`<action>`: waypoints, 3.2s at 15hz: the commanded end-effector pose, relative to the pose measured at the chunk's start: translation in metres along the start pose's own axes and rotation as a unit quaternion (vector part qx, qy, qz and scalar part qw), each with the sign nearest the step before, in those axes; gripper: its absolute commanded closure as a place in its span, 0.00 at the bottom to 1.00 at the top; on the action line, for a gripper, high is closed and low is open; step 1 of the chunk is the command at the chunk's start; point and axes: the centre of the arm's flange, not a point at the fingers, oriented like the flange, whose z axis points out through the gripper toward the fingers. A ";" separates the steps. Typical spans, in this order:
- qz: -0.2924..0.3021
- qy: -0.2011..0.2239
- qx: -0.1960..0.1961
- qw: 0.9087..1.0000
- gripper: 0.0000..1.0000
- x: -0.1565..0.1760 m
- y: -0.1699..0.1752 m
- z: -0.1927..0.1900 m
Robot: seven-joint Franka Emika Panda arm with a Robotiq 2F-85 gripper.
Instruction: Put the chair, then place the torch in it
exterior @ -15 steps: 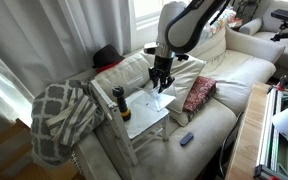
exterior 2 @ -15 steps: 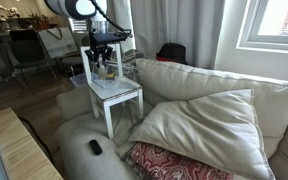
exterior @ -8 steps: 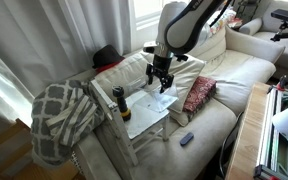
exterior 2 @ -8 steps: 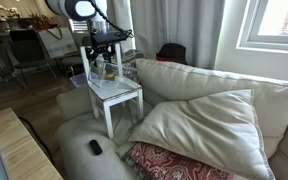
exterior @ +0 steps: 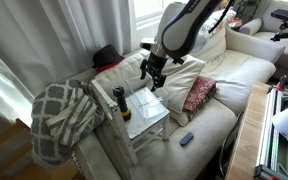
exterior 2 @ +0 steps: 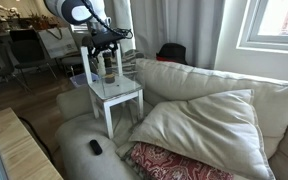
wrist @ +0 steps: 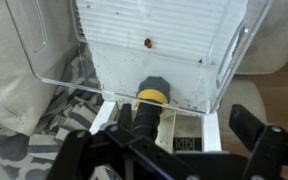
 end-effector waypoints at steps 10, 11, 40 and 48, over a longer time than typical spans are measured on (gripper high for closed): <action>0.043 0.041 0.071 0.996 0.00 0.025 0.048 -0.008; 0.048 0.047 0.080 0.995 0.00 0.030 0.055 -0.002; 0.130 0.257 0.149 0.946 0.63 0.034 0.091 0.101; 0.162 0.288 0.148 0.932 0.67 0.029 0.112 0.062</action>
